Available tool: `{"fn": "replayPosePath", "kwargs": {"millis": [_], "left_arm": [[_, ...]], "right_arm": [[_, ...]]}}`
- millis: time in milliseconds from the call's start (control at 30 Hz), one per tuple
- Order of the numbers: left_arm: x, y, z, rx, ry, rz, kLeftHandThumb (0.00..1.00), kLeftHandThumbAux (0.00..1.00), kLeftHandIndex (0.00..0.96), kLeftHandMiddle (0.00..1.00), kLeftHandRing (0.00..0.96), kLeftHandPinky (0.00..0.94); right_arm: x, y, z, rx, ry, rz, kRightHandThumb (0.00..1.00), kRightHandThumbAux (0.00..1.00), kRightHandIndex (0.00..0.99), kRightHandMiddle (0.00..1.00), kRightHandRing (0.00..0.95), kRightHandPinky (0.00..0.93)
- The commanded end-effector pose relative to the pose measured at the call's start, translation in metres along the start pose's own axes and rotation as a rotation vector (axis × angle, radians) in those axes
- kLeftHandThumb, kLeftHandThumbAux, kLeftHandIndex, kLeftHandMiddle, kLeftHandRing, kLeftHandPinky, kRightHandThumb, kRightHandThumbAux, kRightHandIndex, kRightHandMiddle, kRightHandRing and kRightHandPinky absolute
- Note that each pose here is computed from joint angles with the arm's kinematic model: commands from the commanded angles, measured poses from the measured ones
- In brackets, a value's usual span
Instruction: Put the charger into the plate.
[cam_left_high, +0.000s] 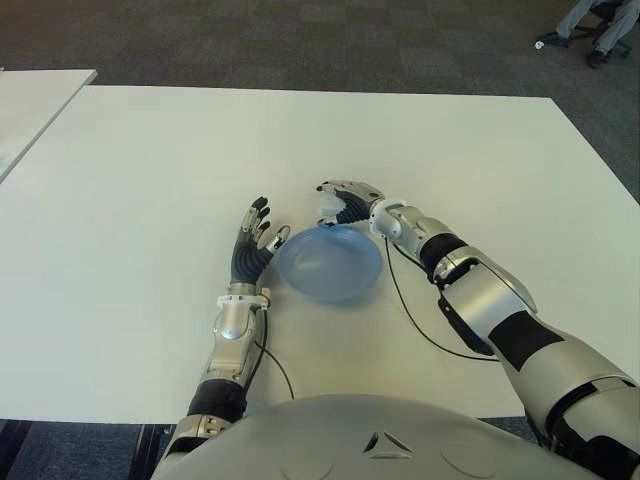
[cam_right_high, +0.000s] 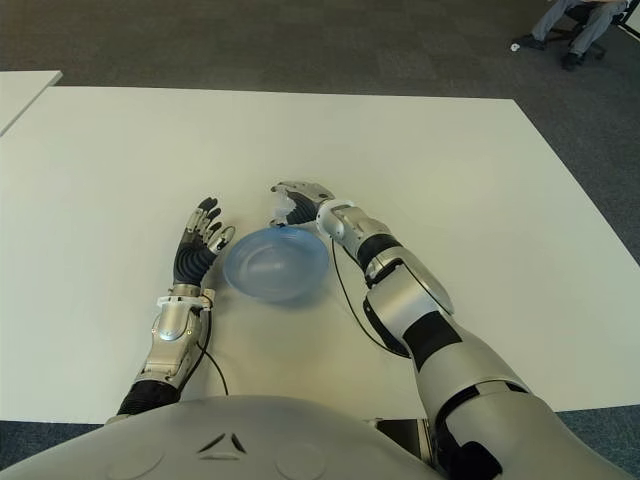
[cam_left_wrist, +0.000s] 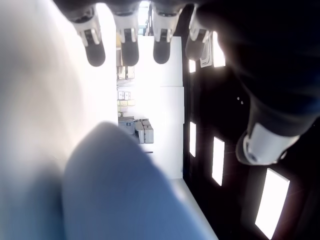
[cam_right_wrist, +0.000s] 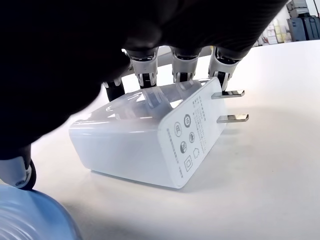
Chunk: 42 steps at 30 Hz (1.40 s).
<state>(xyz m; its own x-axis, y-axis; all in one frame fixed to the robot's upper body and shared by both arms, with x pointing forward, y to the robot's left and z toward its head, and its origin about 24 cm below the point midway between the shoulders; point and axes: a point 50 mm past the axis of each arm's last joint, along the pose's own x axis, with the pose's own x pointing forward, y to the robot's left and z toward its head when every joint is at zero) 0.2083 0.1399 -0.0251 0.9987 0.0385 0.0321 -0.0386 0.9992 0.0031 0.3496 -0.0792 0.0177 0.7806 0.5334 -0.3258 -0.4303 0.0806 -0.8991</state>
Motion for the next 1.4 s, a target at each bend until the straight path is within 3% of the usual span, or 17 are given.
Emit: {"fn": "replayPosePath", "kwargs": {"millis": [33, 1400], "left_arm": [[-0.0087, 0.0033, -0.0099, 0.003, 0.065, -0.001, 0.000, 0.626, 0.008, 0.095, 0.103, 0.124], [-0.0099, 0.0111, -0.0140, 0.017, 0.093, -0.003, 0.000, 0.592, 0.012, 0.128, 0.131, 0.146]], "right_arm": [[-0.0071, 0.0124, -0.0125, 0.025, 0.057, 0.027, 0.378, 0.481, 0.003, 0.061, 0.096, 0.169], [-0.0095, 0.0061, -0.0211, 0.019, 0.095, -0.011, 0.393, 0.517, 0.007, 0.087, 0.117, 0.182]]}}
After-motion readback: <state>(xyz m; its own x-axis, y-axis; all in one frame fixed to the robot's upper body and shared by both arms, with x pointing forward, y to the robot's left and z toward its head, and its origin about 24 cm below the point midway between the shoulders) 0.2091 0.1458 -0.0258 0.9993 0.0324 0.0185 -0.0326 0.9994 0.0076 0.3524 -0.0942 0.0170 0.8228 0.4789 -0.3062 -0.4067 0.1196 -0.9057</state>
